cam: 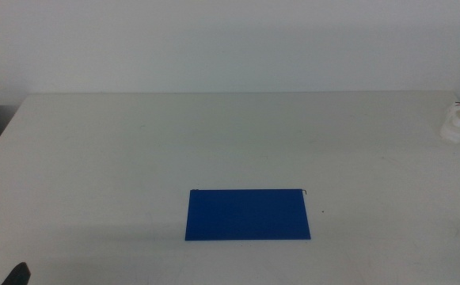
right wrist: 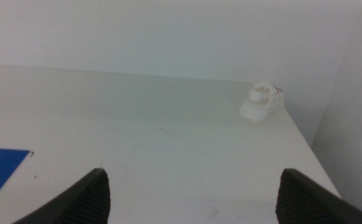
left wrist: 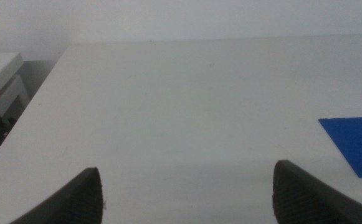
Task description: Use one arm to grab the shoe from the table and place it on the mat.
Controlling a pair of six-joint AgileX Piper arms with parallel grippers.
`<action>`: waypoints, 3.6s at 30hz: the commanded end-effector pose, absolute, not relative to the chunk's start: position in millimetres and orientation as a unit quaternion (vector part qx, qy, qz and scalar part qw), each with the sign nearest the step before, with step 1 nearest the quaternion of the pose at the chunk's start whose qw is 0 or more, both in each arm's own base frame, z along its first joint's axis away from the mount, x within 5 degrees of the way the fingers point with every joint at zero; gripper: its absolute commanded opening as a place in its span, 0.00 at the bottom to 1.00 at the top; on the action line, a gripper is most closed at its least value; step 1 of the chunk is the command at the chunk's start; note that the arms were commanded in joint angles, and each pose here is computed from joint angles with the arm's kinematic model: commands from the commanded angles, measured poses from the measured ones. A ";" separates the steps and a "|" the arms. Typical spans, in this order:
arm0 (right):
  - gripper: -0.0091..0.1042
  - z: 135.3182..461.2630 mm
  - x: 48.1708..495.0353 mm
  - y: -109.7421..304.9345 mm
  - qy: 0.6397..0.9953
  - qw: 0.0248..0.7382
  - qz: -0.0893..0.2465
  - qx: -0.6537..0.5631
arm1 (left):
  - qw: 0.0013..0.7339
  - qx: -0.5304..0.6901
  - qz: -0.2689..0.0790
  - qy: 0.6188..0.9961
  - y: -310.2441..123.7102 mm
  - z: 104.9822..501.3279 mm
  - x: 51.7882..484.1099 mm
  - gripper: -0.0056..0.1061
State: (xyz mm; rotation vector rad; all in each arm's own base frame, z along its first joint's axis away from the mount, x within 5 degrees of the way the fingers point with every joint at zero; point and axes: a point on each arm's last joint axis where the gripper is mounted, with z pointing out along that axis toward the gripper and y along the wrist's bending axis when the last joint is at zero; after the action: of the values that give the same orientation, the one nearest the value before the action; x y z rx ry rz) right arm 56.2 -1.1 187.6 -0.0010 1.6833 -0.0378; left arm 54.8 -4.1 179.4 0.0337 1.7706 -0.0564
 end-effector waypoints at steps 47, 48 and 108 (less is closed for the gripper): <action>0.89 399.9 371.3 -39.2 0.918 0.319 -0.088 0.218 | 0.665 0.009 -0.029 0.746 -3.8 185.0 55.3 0.89; 0.89 400.4 379.0 -41.1 0.916 0.325 -0.098 0.215 | 0.665 0.009 -0.029 0.746 -3.8 185.0 55.3 0.89; 0.29 211.6 525.5 -144.8 0.873 0.294 0.032 0.387 | 0.665 0.009 -0.029 0.746 -3.8 185.0 55.3 0.89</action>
State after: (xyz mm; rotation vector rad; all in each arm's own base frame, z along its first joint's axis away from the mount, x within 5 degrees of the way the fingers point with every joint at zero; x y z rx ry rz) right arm 525.8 -143.4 158.9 1.1059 2.4430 0.0762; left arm 54.8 -4.1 179.4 0.0337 1.7706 -0.0564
